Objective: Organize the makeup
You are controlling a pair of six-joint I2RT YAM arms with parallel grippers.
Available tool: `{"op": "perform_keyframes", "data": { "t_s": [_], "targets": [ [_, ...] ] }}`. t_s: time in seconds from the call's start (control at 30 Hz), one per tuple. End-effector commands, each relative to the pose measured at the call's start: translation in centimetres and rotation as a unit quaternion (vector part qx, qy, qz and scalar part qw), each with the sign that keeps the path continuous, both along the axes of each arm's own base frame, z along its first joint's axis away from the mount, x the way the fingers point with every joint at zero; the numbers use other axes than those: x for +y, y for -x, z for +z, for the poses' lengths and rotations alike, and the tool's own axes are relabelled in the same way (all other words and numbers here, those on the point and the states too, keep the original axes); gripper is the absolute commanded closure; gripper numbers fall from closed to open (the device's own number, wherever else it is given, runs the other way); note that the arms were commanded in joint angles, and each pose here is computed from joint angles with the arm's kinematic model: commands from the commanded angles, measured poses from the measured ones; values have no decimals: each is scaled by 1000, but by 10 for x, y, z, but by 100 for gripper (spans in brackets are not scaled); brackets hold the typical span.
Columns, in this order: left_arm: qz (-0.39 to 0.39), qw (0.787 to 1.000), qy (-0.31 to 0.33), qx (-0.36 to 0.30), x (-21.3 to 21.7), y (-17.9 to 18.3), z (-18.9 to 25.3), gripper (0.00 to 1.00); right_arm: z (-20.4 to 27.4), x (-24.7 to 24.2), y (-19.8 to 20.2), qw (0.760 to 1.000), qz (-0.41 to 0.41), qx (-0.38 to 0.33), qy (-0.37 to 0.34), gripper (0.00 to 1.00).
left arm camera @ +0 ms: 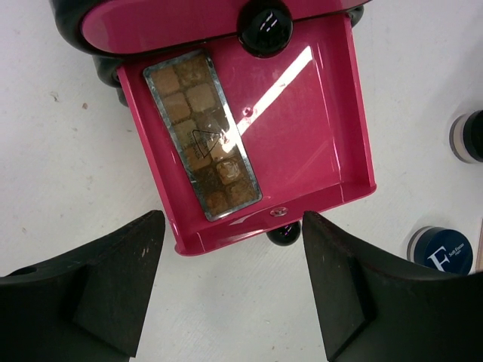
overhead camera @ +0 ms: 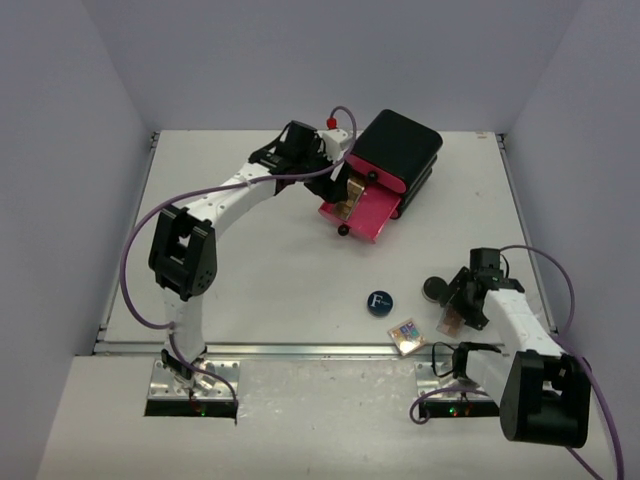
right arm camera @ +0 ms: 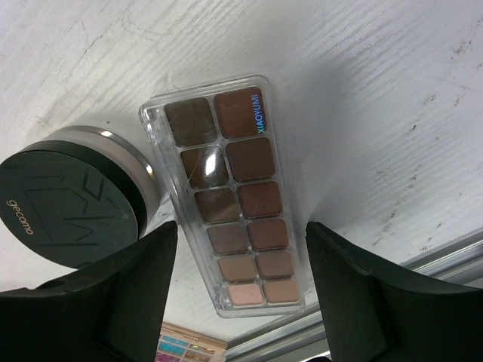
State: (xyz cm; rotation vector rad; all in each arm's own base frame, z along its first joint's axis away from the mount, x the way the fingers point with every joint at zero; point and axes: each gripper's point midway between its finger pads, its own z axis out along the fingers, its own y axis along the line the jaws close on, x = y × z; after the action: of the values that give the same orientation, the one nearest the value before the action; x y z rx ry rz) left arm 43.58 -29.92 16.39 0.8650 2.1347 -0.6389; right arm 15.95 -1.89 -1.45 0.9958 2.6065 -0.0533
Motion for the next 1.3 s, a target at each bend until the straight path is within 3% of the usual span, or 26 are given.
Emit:
{"op": "perform_keyframes", "data": {
  "t_s": [0.0, 0.1, 0.17, 0.33, 0.43, 0.57, 0.8, 1.27],
  "targets": [
    [-4, 999, 33, -19, -6, -13, 24, 29, -7, 4, -3, 1000, 14, 4, -8, 32],
    [-5, 999, 34, -15, -6, -14, 24, 29, -8, 5, -3, 1000, 14, 5, -12, 34],
    [-3, 999, 35, -16, -5, -14, 25, 29, -9, 4, -3, 1000, 13, 8, -10, 45],
    [-1, 999, 36, -21, -2, -15, 31, 29, -8, 8, -9, 999, 26, 3, -19, 85],
    [1, 999, 35, -22, 1, -16, 31, 29, 4, -1, -23, 999, 39, -16, 6, 100],
    [4, 999, 34, -20, 3, -16, 30, 29, 31, -19, -41, 996, 36, -52, 56, 100],
    [14, 999, 28, -12, 11, -21, 22, 29, 74, -27, -75, 988, 61, -112, 83, 100],
    [7, 999, 49, -23, 15, -8, 61, 30, 157, 10, -131, 965, 72, -253, 9, 100]
  ]
}}
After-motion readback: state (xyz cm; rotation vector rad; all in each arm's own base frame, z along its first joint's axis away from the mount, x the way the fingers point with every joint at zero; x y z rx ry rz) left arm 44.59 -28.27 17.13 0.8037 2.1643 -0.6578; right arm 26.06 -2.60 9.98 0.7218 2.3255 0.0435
